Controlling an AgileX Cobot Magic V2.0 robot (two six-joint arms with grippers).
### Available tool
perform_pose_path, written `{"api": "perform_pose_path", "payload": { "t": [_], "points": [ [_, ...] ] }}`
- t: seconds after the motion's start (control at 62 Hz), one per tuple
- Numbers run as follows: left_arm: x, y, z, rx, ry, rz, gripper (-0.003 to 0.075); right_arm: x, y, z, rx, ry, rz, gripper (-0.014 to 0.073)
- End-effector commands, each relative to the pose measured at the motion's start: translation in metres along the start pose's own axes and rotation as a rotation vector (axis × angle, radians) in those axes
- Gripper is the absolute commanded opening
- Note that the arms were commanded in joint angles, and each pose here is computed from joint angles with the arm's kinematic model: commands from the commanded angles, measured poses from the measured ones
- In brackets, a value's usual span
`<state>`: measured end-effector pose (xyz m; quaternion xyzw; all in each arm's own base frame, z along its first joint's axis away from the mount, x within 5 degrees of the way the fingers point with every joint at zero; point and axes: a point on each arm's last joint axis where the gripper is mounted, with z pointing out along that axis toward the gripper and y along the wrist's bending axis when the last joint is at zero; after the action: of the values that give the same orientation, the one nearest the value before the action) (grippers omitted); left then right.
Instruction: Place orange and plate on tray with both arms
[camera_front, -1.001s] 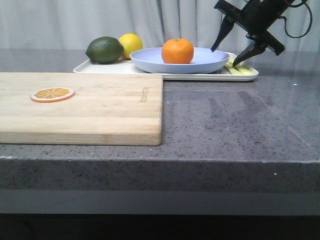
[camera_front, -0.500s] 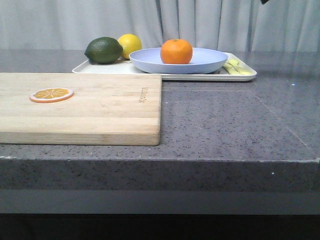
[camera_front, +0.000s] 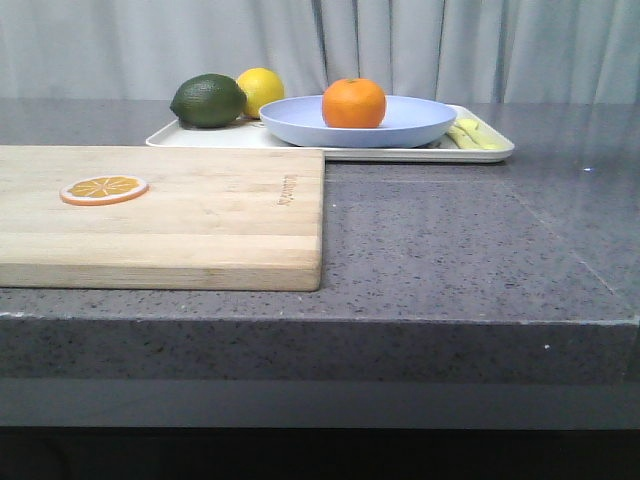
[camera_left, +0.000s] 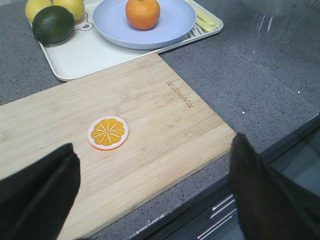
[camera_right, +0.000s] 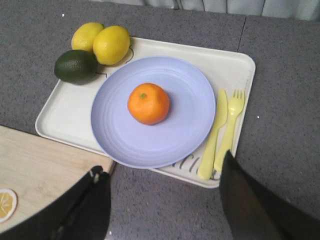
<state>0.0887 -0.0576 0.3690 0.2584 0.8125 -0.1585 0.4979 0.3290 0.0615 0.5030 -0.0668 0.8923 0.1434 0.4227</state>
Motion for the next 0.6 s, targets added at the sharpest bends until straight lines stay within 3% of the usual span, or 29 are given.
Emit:
{"api": "perform_pose_path", "payload": {
  "t": [0.0, 0.355, 0.581],
  "points": [
    [-0.013, 0.001, -0.003, -0.013, -0.091, -0.007, 0.0586, 0.011, 0.006, -0.037, 0.004, -0.041, -0.055, 0.0489],
    [-0.013, 0.001, -0.003, -0.012, -0.085, -0.007, 0.0586, 0.089, -0.008, -0.066, 0.119, -0.045, -0.098, 0.0489],
    [-0.012, 0.001, -0.003, -0.009, -0.073, -0.007, 0.0586, 0.144, -0.003, -0.110, 0.146, -0.132, -0.119, 0.0489]
  ]
}}
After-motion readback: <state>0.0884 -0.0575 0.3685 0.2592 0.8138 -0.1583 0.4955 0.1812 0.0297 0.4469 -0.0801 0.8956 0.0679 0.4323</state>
